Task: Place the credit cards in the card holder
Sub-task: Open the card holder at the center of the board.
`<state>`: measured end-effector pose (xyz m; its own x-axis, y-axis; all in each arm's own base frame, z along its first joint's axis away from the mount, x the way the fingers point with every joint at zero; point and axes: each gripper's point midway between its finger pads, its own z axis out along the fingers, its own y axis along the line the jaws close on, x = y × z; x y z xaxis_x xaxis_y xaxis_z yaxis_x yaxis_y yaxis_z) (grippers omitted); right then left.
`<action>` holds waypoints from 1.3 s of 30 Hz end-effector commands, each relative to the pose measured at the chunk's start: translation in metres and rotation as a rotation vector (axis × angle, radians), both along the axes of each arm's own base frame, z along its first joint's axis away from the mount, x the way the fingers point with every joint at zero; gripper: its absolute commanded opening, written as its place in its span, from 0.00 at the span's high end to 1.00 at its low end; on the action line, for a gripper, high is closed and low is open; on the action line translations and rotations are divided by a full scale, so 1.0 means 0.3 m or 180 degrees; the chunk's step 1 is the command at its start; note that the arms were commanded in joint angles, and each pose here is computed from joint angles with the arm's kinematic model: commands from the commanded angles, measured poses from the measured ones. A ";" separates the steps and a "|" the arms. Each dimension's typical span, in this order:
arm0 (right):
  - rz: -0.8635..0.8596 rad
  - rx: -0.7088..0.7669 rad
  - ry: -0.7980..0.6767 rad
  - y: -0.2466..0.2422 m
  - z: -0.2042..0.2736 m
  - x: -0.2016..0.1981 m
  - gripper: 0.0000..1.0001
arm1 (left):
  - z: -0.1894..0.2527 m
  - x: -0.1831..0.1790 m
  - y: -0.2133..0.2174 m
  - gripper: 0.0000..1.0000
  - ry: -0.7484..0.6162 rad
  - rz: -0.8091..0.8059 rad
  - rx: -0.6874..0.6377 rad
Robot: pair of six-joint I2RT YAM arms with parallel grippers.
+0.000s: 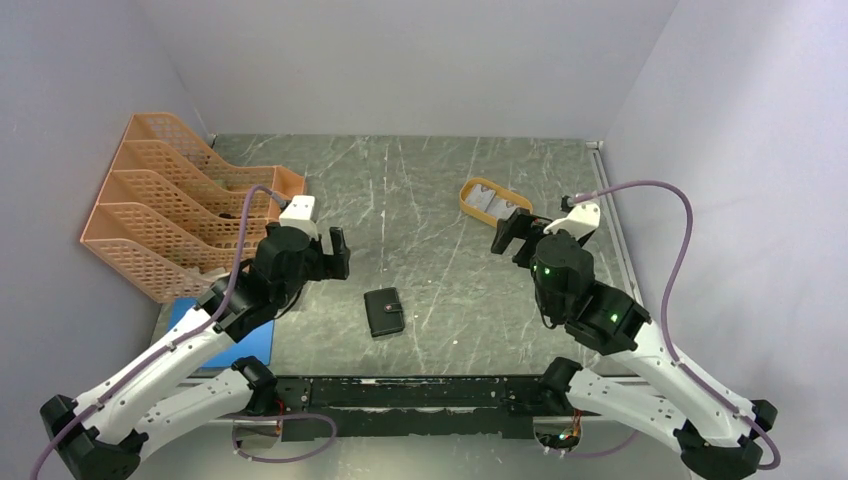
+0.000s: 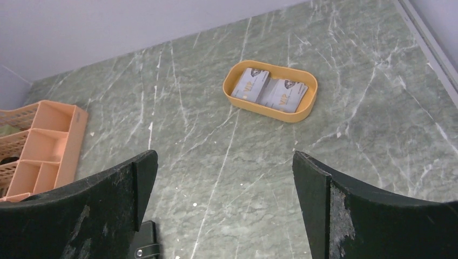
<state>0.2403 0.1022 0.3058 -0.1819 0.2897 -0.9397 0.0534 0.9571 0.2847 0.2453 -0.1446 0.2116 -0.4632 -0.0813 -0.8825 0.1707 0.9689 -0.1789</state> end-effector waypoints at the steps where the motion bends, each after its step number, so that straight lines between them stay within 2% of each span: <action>1: -0.0007 0.0014 -0.0075 -0.019 0.032 -0.012 0.00 | 0.059 0.011 -0.006 0.02 -0.0167 0.0038 -0.0167; 6: 0.0032 0.0178 -0.0169 -0.026 0.056 -0.027 0.00 | 0.069 0.008 -0.007 0.02 -0.0197 0.0024 -0.0200; 14: 0.0164 0.0129 -0.0166 -0.013 0.050 -0.035 0.00 | 0.058 0.002 -0.011 0.02 -0.0161 -0.0029 -0.0169; 17: 0.0396 0.0093 -0.0180 0.023 0.051 -0.042 0.00 | 0.053 -0.001 -0.011 0.02 -0.0156 -0.0042 -0.0170; 22: 0.1101 0.0060 -0.0121 0.157 0.044 -0.067 0.00 | 0.015 -0.019 -0.012 0.02 -0.0054 -0.0033 -0.0224; 26: 0.1519 0.0016 0.0381 0.290 -0.081 -0.073 0.00 | -0.055 -0.067 -0.068 0.02 0.0218 -0.0207 -0.0546; 32: 0.2013 0.0177 0.1081 0.465 -0.330 -0.109 0.05 | -0.207 -0.165 -0.160 0.02 0.0952 -0.0380 -0.1017; 34: 0.2103 0.0246 0.1218 0.512 -0.390 -0.123 0.08 | -0.250 -0.189 -0.168 0.02 0.1119 -0.0375 -0.1079; 39: 0.2255 0.0096 0.1502 0.629 -0.523 -0.167 0.12 | -0.323 -0.224 -0.166 0.11 0.1339 -0.0313 -0.1145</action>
<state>0.2018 0.2505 0.1533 -0.6774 -0.0208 -0.7353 -0.3908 0.8570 0.3359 0.1878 -0.1805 0.1168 -0.7520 -0.2290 -0.6181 0.1259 0.8705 -0.4758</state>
